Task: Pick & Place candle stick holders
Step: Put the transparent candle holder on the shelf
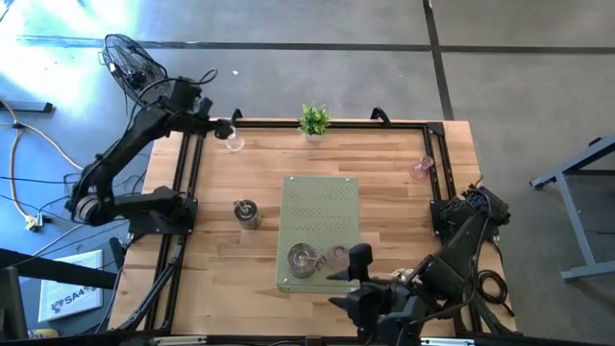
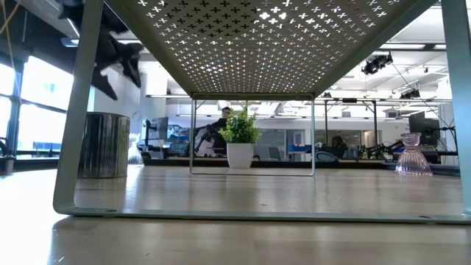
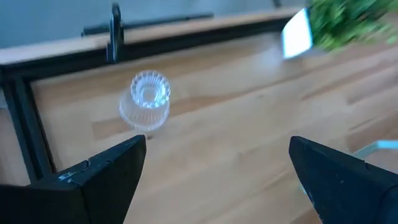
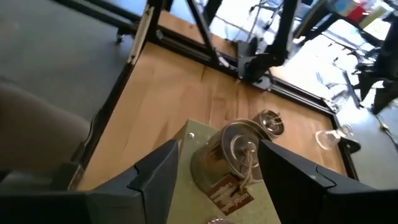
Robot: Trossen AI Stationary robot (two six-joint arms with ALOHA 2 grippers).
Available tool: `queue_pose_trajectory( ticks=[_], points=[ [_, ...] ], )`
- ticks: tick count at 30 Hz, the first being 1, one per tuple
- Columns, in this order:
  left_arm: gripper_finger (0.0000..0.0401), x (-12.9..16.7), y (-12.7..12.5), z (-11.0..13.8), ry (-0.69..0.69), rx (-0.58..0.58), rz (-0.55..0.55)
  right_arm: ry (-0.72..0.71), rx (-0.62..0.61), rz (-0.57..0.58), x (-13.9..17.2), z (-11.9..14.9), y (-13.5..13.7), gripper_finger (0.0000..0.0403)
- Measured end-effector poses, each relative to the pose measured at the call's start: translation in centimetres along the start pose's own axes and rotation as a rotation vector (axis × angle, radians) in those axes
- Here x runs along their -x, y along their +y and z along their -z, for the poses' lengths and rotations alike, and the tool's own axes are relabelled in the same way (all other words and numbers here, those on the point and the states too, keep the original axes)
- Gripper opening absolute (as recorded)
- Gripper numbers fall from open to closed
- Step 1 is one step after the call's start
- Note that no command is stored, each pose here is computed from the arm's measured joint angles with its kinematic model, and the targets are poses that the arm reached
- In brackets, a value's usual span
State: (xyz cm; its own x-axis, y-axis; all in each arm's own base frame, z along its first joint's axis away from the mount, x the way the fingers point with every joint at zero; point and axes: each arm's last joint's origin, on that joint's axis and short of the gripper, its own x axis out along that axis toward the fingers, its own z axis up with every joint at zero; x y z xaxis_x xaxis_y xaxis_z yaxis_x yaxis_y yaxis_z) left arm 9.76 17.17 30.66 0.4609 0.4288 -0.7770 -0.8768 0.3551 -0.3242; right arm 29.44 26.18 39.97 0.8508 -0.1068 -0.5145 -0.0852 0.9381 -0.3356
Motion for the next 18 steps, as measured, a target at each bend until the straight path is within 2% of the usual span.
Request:
queue_pose_trajectory(
  ticks=[10,18],
  points=[
    [0.039,-7.1,0.9,-2.8,0.132,-0.054,-0.012,-0.016,-0.168,0.047,0.1,0.0,0.1,0.0216],
    [0.039,-7.5,1.1,-5.6,0.197,-0.071,-0.165,-0.023,-0.202,0.067,0.0,0.0,0.1,0.0216]
  ],
)
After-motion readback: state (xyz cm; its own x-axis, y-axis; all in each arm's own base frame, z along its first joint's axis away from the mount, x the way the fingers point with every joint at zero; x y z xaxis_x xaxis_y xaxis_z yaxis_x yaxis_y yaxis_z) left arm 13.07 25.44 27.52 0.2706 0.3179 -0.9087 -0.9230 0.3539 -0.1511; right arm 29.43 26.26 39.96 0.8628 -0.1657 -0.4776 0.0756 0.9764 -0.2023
